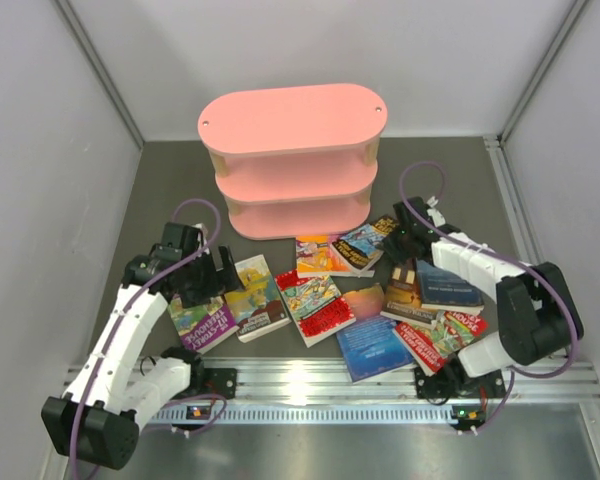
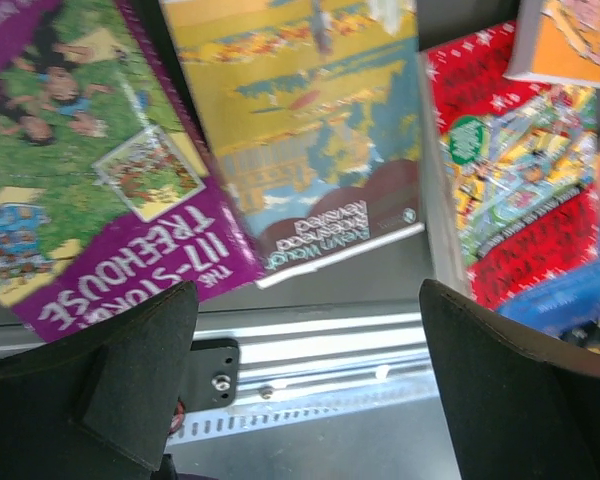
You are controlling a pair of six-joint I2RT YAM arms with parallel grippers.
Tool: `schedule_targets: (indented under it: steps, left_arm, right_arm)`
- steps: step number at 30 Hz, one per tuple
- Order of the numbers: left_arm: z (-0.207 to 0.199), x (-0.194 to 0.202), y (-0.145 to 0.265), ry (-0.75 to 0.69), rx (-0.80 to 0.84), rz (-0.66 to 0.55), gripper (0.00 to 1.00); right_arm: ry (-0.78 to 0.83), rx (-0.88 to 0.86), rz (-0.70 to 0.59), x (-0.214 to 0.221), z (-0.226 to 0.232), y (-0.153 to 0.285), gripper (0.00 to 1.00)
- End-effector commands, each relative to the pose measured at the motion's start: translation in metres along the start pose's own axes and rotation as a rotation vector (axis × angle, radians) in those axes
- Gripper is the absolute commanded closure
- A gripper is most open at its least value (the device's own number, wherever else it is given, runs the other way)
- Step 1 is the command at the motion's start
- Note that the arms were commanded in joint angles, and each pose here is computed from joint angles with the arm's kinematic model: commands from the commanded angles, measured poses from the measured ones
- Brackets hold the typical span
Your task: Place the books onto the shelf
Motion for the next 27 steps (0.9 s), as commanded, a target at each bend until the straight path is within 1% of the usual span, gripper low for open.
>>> schedule_targets:
  steps: [1, 3, 4, 5, 8, 9, 11, 12, 13, 16, 19, 22, 27]
  left_arm:
    - [-0.033, -0.013, 0.014, -0.026, 0.179, -0.057, 0.02]
    - [-0.05, -0.017, 0.021, -0.025, 0.28, -0.083, 0.02]
    - [-0.057, -0.019, 0.024, -0.025, 0.324, -0.092, 0.02]
    - [-0.069, -0.023, 0.029, -0.036, 0.402, -0.122, 0.02]
    - [-0.085, -0.031, 0.037, -0.038, 0.506, -0.171, 0.01]
    - [-0.089, -0.033, 0.04, -0.035, 0.528, -0.182, 0.01]
    - [-0.096, -0.037, 0.043, -0.048, 0.572, -0.196, 0.01]
    - [-0.098, -0.037, 0.043, -0.046, 0.585, -0.194, 0.02]
    - [-0.098, -0.037, 0.04, -0.044, 0.589, -0.184, 0.02]
    - [-0.1, -0.037, 0.035, -0.041, 0.597, -0.174, 0.03]
    - [-0.106, -0.034, 0.034, -0.043, 0.631, -0.169, 0.05]
    - [-0.111, -0.03, 0.031, -0.033, 0.66, -0.158, 0.09]
    - [-0.131, -0.03, 0.046, -0.024, 0.768, -0.189, 0.09]
  right_arm:
    - [0.108, -0.004, 0.021, -0.001, 0.0, 0.026, 1.0]
    - [0.152, -0.049, 0.055, 0.006, 0.008, 0.041, 1.0]
    - [0.177, -0.085, 0.101, 0.017, 0.016, 0.05, 1.0]
    - [0.206, -0.114, 0.118, 0.022, 0.02, 0.06, 1.0]
    - [0.271, -0.231, 0.215, 0.049, 0.038, 0.092, 1.0]
    - [0.301, -0.287, 0.264, 0.064, 0.046, 0.105, 1.0]
    - [0.33, -0.363, 0.303, 0.076, 0.056, 0.128, 1.0]
    - [0.359, -0.425, 0.343, 0.089, 0.064, 0.144, 1.0]
    - [0.368, -0.47, 0.348, 0.092, 0.069, 0.158, 1.0]
    - [0.375, -0.584, 0.378, 0.104, 0.083, 0.192, 1.0]
    - [0.326, -0.684, 0.4, 0.107, 0.097, 0.218, 1.0]
    - [0.288, -0.775, 0.424, 0.11, 0.11, 0.235, 1.0]
    - [0.299, -0.836, 0.464, 0.127, 0.129, 0.256, 1.0]
Point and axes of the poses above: each gripper's point midway between its finger pads, its own y axis back along the fingers, its own z axis along the line the jaws close on, x = y × z, the point moved 1 cm from there along y, back along the fingers, and after that the axes turned 9 degrees about -y, right-handed, at the moved point
